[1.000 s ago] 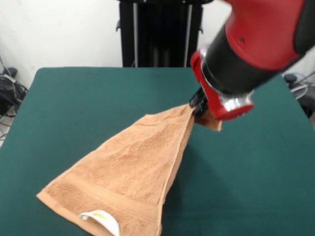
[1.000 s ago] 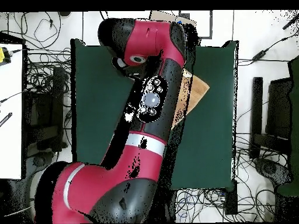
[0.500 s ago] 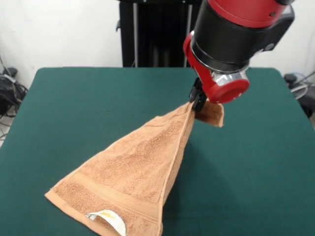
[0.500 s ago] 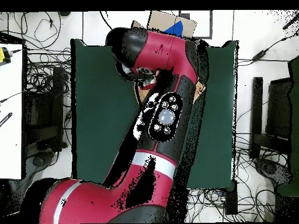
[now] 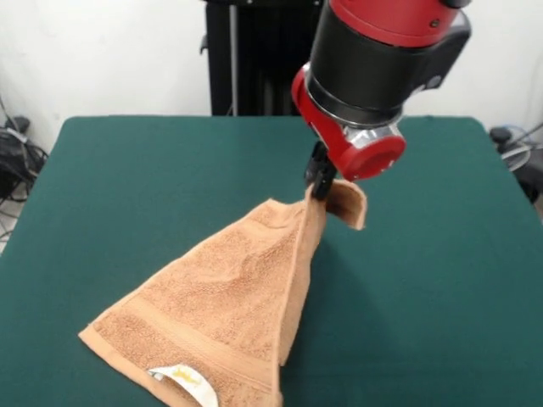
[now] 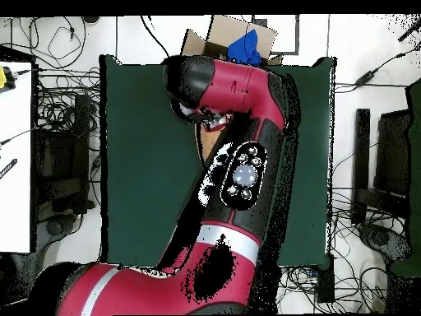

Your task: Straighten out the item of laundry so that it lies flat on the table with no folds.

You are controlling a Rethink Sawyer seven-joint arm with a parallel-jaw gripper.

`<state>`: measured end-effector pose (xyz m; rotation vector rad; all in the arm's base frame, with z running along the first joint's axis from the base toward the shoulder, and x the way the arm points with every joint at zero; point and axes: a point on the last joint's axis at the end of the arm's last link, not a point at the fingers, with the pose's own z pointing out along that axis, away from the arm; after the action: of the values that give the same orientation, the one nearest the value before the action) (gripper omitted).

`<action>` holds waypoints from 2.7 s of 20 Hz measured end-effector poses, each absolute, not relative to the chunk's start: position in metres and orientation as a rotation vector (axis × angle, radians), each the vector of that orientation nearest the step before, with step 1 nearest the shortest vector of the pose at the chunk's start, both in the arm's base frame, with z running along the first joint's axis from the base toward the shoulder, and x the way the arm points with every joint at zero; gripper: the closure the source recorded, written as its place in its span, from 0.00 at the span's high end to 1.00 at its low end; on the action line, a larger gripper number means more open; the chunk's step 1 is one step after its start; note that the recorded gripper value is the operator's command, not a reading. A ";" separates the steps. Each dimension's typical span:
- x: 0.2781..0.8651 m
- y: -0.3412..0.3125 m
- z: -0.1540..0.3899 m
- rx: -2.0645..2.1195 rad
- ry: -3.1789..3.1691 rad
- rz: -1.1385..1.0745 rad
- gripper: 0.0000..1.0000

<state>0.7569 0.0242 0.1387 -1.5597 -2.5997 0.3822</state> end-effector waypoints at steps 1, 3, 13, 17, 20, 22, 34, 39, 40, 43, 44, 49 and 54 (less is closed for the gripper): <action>0.754 0.023 0.138 -1.537 -2.607 0.390 0.00; 0.747 0.022 0.138 -1.498 -2.615 0.401 0.00; 0.720 0.050 0.138 -1.423 -2.582 0.284 0.00; 0.718 0.064 0.134 -1.415 -2.583 0.215 0.00; 0.720 0.072 0.129 -1.408 -2.594 0.158 0.00; 0.722 0.075 0.126 -1.405 -2.597 0.129 0.00; 0.738 0.069 0.099 -1.460 -2.633 -0.075 0.00; 0.737 0.067 0.085 -1.431 -2.636 -0.167 0.00; 0.737 0.067 0.084 -1.424 -2.634 -0.177 0.00; 0.733 0.069 0.079 -1.378 -2.628 -0.224 0.00; 0.732 0.070 0.079 -1.366 -2.628 -0.236 0.00; 0.728 0.077 0.079 -1.302 -2.634 -0.297 0.00; 0.728 0.085 0.079 -1.288 -2.631 -0.332 0.00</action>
<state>0.7278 0.0849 0.0789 -1.2882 -2.6308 -0.3325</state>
